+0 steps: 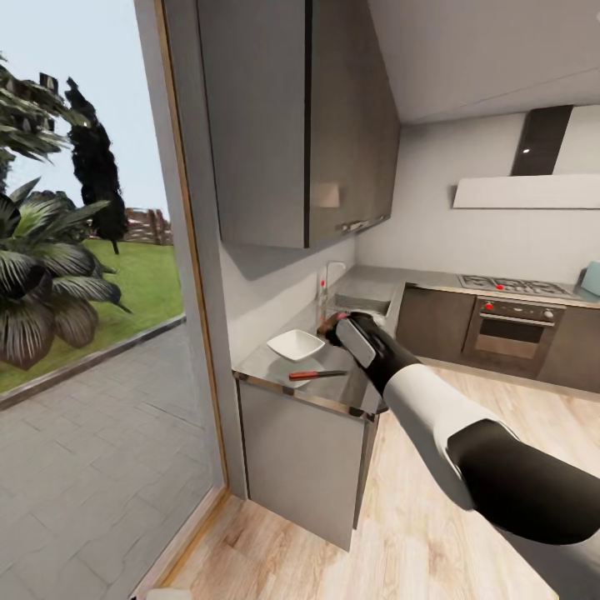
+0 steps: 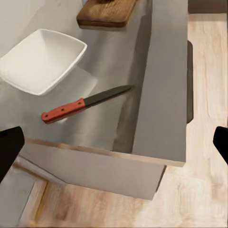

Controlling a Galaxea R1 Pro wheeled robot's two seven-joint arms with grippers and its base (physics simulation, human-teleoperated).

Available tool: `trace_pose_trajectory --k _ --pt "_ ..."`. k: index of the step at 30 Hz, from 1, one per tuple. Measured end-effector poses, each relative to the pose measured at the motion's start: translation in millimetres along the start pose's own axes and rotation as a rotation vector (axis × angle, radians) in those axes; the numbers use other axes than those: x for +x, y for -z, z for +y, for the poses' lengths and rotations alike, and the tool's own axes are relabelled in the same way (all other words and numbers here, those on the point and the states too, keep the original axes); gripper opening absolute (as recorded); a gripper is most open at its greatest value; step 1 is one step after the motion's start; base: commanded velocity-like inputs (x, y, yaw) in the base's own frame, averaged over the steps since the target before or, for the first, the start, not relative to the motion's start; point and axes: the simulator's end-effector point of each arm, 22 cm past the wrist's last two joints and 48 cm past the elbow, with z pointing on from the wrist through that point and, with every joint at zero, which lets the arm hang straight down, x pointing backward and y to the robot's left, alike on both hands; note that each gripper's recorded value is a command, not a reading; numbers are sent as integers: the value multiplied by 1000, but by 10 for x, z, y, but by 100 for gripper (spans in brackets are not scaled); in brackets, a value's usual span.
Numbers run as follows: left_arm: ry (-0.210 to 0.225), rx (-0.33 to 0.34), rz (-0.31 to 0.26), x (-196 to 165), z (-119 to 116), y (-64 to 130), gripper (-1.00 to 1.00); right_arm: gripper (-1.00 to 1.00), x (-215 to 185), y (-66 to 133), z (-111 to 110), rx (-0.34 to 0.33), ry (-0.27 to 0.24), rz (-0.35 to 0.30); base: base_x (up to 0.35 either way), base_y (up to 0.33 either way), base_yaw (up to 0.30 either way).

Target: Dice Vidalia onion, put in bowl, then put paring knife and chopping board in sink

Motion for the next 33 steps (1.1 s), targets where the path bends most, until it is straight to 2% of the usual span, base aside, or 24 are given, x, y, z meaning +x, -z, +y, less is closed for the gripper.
trace_pose_trajectory --k 1,4,8,14,19,24,33 --pt "0 0 0 -1 0 0 100 100 44 -15 -8 -9 -38 24 0 0 0" --pt "0 0 0 -1 0 0 100 100 94 -33 -35 -16 -94 55 0 0 0" --pt "0 0 0 -2 0 0 100 100 131 -37 -146 25 -127 76 0 0 0" --pt "1 1 0 -1 -11 2 100 100 143 -2 -371 129 -142 85 0 0 0" --pt "2 4 0 -2 -39 6 100 100 123 37 -460 173 -150 84 0 0 0" --pt "3 4 0 -4 -43 6 100 100 194 48 -457 177 -178 114 0 0 0" --pt "2 3 2 1 -35 5 100 100 265 60 -607 247 -168 129 0 0 0"
